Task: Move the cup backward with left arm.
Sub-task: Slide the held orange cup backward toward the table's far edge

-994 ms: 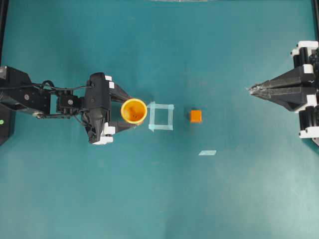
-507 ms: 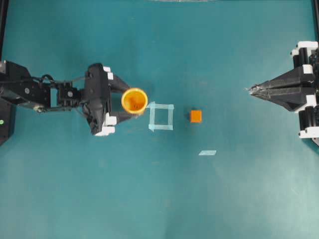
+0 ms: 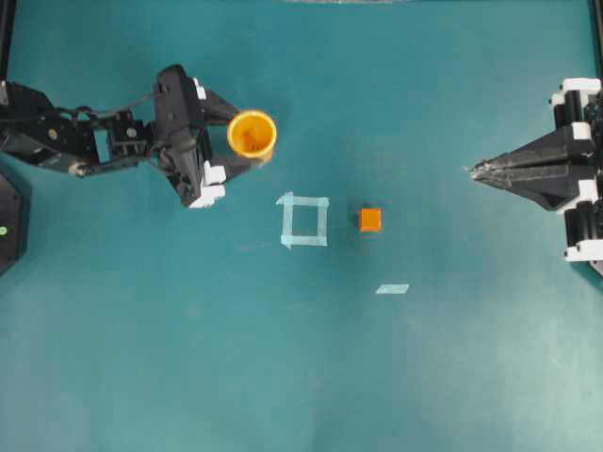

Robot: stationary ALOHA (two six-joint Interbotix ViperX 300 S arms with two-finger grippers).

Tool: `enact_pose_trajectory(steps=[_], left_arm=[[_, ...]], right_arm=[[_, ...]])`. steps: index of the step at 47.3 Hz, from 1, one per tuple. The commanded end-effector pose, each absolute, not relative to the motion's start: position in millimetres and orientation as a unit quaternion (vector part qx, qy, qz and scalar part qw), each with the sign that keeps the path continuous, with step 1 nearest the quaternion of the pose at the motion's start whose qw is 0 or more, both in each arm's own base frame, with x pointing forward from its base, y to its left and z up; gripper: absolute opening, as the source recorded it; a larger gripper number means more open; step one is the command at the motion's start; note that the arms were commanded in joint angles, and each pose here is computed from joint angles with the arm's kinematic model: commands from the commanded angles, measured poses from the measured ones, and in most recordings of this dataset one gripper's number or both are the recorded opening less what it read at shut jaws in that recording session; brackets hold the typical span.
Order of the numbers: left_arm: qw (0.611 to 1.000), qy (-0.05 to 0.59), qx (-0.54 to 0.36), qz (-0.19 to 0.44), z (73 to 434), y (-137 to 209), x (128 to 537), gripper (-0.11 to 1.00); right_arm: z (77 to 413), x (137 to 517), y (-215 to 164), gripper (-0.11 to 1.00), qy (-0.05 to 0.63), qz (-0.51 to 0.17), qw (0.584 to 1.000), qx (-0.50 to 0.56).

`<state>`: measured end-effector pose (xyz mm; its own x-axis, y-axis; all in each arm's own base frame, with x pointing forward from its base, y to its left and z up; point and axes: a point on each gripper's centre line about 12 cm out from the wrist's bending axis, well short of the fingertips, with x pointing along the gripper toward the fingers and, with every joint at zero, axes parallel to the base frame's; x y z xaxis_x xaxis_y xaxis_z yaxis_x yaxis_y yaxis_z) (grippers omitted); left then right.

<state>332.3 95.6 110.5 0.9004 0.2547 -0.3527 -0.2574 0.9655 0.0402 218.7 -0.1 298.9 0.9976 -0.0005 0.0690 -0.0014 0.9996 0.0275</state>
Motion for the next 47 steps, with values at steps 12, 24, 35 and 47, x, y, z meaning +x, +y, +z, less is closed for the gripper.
enact_pose_trajectory(steps=[12, 24, 35, 47], left_arm=[[0.970, 0.165, -0.009, 0.176, 117, 128, 329, 0.64], [0.963, 0.160, -0.015, 0.216, 121, 159, 325, 0.64], [0.952, 0.182, -0.026, 0.244, 120, 186, 328, 0.64], [0.946, 0.187, -0.030, 0.263, 118, 207, 334, 0.64]], right_arm=[[312, 221, 0, -0.01, -0.051, 0.001, 0.999, 0.015], [312, 221, 0, 0.00, -0.052, 0.001, 0.999, 0.015], [312, 221, 0, 0.00, -0.052, 0.001, 0.999, 0.015], [312, 221, 0, 0.00, -0.052, 0.001, 0.999, 0.015]])
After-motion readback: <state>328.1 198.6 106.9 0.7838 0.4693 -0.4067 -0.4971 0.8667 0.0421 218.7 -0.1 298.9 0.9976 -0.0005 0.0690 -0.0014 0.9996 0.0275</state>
